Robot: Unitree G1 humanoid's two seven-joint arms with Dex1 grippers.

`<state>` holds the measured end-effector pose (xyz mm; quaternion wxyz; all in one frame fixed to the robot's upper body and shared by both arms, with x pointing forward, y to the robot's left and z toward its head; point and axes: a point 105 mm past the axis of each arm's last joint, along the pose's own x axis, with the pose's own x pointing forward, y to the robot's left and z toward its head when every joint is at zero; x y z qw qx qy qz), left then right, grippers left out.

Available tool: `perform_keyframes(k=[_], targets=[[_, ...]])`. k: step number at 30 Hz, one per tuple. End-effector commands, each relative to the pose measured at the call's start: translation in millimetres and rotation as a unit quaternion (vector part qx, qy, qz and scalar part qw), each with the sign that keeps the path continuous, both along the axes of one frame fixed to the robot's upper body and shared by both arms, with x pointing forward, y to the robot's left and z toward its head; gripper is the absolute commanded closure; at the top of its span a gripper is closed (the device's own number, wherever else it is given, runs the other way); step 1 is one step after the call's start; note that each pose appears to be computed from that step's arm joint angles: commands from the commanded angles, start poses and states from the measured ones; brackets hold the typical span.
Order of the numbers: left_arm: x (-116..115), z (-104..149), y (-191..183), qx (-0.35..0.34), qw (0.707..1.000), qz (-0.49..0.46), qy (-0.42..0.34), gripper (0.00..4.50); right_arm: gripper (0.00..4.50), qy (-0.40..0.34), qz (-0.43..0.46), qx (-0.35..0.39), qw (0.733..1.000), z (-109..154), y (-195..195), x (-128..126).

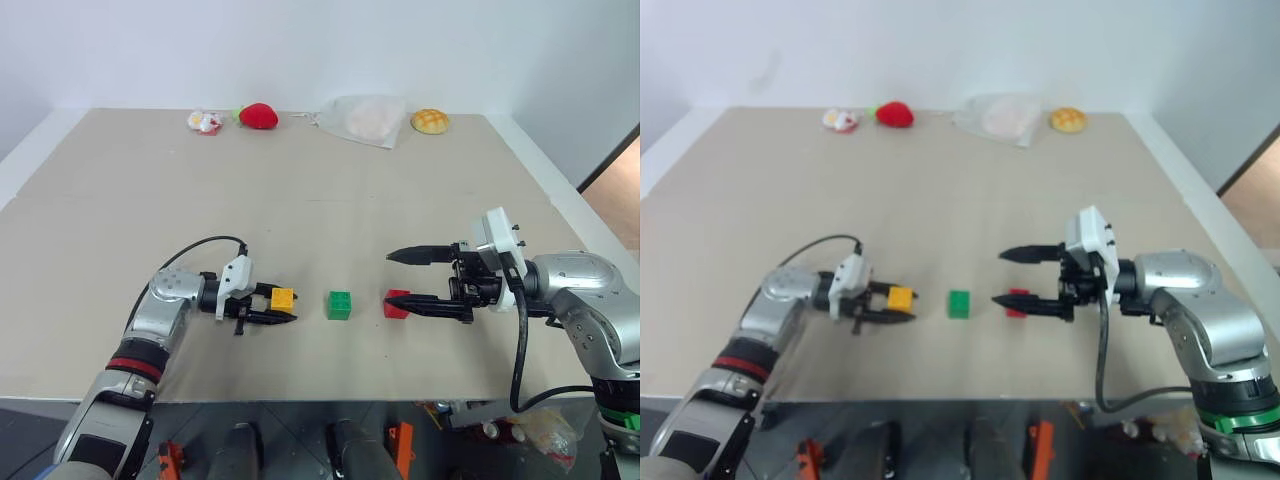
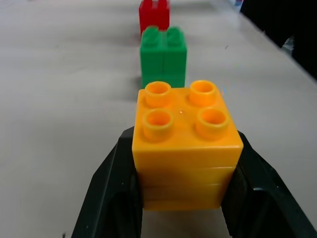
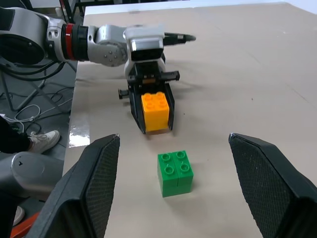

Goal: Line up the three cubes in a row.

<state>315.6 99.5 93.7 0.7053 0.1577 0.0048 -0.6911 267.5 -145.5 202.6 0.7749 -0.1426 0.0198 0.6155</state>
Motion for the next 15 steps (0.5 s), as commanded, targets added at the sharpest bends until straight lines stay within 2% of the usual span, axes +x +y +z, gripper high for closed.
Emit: perform_keyframes(k=[1,10,12,15], targets=[[3.7,5.9,-0.5,0.01,0.999,-0.01,-0.033,3.13,0.85,-0.024,0.003,0.007,1.0,10.0,1.2,1.0],[6.1,8.6,-1.1,-0.01,1.0,-0.007,-0.025,3.13,0.85,-0.027,0.0,0.011,1.0,10.8,1.3,3.6],[6.3,8.6,-0.1,-0.017,1.0,-0.003,-0.003,2.09,0.85,-0.028,-0.001,0.011,1.0,10.9,1.1,4.0],[8.2,12.2,1.1,-0.023,1.0,0.008,-0.019,1.15,0.85,-0.029,-0.002,0.011,1.0,11.3,0.9,4.8]])
